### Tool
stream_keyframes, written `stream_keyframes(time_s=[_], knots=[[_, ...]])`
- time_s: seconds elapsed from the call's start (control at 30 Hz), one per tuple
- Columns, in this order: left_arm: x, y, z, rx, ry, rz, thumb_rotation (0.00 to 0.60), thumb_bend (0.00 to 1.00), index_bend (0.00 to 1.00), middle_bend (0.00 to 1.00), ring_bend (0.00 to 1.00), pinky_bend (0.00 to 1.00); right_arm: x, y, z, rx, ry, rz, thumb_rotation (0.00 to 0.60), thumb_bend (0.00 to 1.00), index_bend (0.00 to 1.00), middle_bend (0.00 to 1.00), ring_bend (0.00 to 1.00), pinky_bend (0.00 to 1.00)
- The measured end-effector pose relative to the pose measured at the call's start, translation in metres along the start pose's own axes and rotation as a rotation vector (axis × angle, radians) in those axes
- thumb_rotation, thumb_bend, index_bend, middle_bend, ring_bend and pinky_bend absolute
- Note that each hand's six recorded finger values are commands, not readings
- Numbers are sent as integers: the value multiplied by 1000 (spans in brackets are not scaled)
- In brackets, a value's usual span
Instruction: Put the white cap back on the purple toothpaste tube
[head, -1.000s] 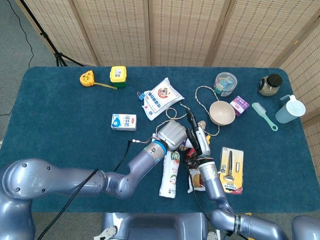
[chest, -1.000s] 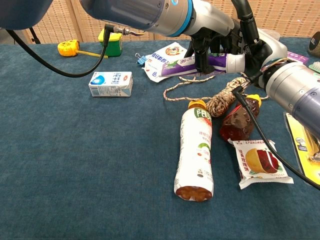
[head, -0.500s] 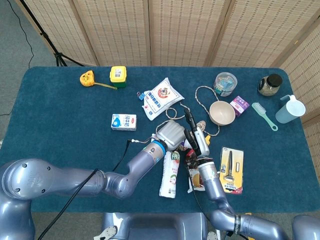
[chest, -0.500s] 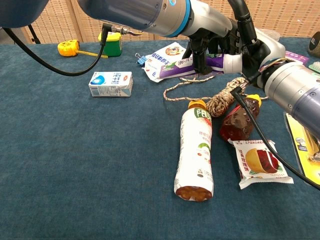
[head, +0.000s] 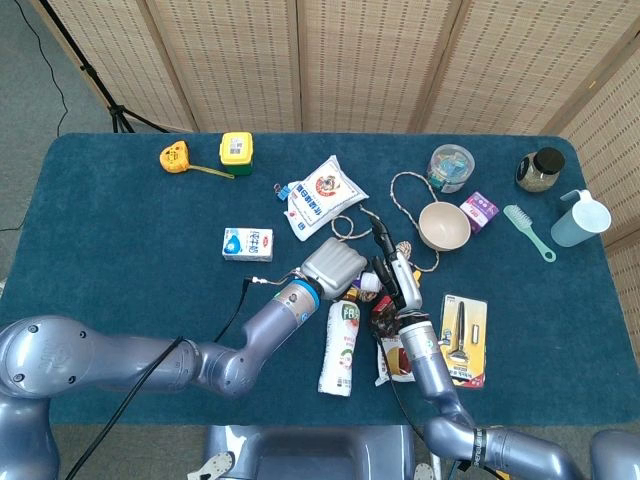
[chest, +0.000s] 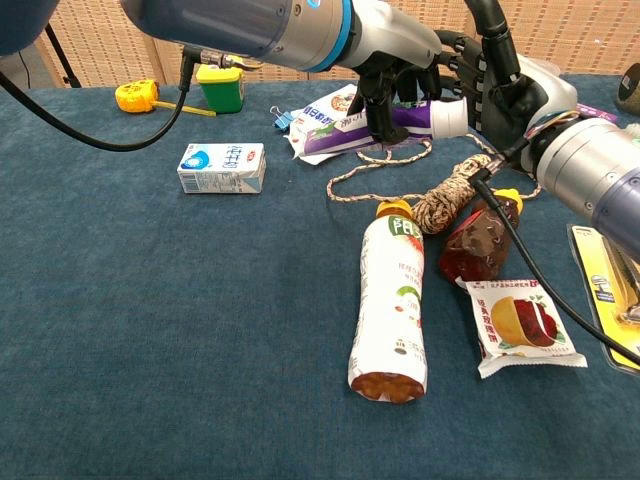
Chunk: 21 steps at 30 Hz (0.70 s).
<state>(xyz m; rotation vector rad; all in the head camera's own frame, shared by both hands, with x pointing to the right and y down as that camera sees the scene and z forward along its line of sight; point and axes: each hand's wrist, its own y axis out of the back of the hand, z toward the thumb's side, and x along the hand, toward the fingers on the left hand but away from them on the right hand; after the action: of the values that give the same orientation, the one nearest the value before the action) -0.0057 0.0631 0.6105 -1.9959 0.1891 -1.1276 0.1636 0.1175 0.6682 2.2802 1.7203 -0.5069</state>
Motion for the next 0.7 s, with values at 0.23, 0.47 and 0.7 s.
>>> stream_keyframes(time_s=[0.23,0.47,0.7], knots=[[-14,-2,-12,-16,2,24,600,705,660,548,476,516,-2,11,4,23,5,-7,67,0,0,0,0,0],[-29,-3,-27,-51,13,43,600,706,660,548,475,516,-5,23,9,53,6,-11,66,0,0,0,0,0],[-47,-19,-45,-60,23,28,600,705,660,548,473,516,-6,41,13,99,2,-22,67,0,0,0,0,0]])
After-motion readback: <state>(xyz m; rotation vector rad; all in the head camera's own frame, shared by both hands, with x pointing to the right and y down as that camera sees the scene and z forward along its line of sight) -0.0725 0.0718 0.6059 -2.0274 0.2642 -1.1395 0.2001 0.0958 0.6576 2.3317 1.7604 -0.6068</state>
